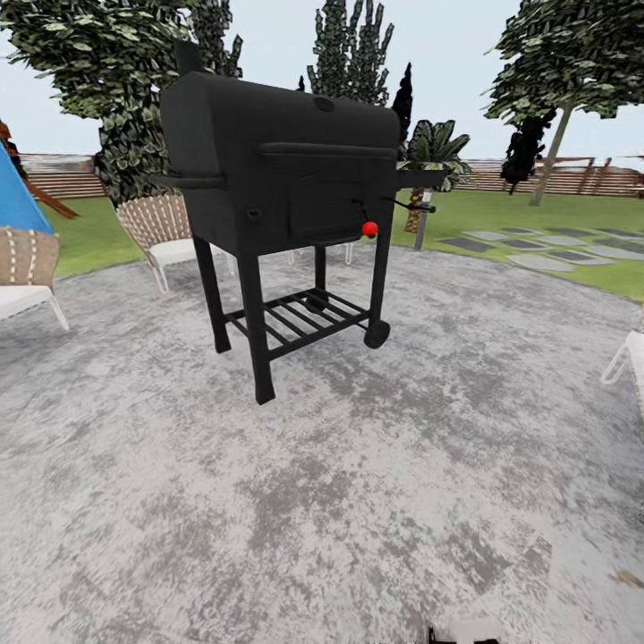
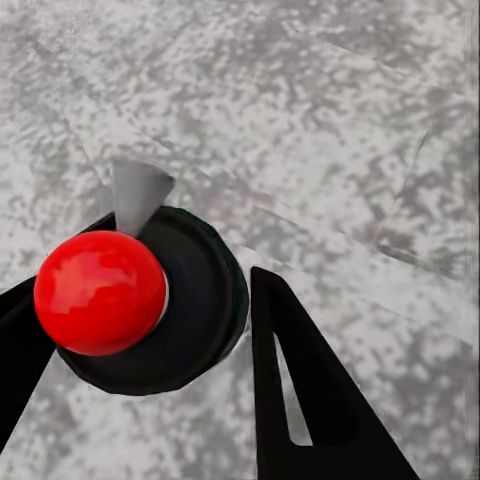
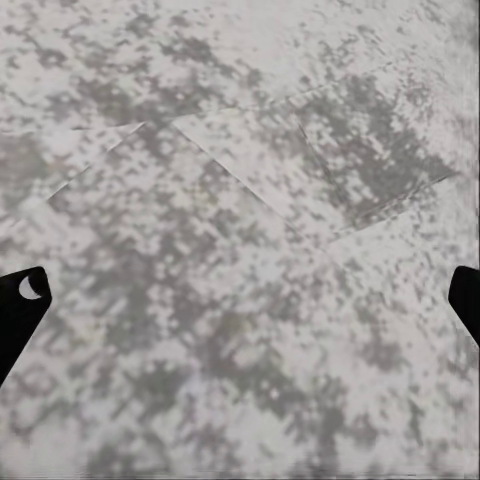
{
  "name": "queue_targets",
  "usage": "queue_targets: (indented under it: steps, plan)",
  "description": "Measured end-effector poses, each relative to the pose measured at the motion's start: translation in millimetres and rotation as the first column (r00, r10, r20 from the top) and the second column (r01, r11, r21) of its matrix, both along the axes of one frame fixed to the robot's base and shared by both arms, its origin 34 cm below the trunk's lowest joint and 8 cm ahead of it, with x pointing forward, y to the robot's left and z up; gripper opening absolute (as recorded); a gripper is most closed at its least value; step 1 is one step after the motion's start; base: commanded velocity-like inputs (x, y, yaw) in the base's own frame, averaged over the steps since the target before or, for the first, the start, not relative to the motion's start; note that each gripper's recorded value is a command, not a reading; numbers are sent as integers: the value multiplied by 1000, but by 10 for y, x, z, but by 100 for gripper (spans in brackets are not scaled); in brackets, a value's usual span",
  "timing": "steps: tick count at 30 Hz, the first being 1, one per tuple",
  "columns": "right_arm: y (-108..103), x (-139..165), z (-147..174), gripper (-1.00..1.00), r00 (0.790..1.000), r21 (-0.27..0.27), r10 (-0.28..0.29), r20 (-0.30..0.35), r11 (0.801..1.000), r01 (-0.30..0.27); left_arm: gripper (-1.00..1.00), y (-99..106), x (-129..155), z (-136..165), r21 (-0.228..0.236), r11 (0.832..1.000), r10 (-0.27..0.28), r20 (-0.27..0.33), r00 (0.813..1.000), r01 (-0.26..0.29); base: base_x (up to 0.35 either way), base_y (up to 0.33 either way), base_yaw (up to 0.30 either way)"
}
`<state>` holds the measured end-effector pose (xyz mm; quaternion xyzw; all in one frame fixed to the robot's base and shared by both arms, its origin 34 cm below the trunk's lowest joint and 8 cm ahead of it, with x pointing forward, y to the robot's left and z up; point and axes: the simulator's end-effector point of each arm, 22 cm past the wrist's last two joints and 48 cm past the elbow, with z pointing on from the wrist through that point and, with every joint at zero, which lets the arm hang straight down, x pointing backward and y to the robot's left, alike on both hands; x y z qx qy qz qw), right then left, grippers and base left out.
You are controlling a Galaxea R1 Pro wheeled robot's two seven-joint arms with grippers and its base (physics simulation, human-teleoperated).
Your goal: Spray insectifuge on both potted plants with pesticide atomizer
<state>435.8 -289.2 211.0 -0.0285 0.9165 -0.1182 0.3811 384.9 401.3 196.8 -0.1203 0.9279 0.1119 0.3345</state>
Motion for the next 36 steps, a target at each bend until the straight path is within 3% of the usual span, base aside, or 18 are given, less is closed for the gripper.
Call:
queue_targets:
  steps: [13,36]
  plan:
    - [0,0,3,100,1000,0,0,0,1000,0,-100,1,-4,0,0,1000,3,-1,1000,-3,223,51,-266]
    - [-1,-3,1,100,1000,0,0,0,1000,0,-100,1,-5,0,-1,1000,1,-1,1000,-1,298,194,-266]
